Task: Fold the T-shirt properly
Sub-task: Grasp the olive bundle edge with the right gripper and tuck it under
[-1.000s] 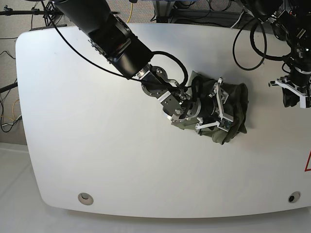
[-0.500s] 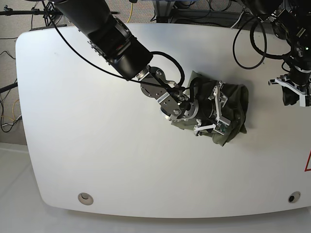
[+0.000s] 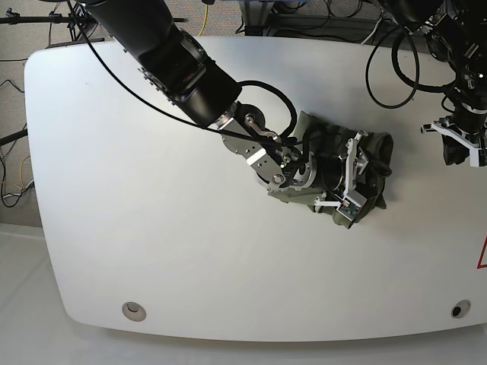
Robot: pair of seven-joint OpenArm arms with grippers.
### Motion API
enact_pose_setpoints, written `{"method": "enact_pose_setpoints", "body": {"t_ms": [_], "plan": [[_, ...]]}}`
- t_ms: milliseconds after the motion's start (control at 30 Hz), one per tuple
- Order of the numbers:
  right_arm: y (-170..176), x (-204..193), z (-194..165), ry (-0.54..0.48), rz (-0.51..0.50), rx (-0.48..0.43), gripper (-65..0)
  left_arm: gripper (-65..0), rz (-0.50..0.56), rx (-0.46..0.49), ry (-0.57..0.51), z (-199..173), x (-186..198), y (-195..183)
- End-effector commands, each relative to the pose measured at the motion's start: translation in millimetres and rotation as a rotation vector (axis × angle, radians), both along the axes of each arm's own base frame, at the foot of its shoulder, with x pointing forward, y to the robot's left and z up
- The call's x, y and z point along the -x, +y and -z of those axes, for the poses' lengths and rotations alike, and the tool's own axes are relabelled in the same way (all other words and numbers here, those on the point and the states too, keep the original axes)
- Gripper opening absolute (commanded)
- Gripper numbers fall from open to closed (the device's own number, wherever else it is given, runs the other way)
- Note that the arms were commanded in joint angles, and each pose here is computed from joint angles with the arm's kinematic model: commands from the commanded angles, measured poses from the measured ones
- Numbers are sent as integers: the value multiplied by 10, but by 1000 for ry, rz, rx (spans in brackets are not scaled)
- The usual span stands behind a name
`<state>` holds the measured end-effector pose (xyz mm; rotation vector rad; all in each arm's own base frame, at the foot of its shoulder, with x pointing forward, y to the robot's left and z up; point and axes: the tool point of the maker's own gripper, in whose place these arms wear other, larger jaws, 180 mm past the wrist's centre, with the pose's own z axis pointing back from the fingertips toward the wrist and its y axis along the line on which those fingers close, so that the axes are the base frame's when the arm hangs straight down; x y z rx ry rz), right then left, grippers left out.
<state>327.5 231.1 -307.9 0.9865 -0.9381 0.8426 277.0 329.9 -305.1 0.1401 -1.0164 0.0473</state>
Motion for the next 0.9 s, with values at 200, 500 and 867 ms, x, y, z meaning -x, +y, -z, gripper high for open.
{"method": "enact_pose_setpoints", "body": {"t_ms": [200, 500, 867], "plan": [[93, 36, -216, 36, 13, -123, -335, -546, 7, -21, -60, -178, -76, 23], [83, 157, -7, 79, -20, -38, -338, -546, 7, -21, -62, -182, -80, 23], [9, 435, 500, 14, -98, 201, -335, -546, 16, -19, -63, -180, -100, -8]]}}
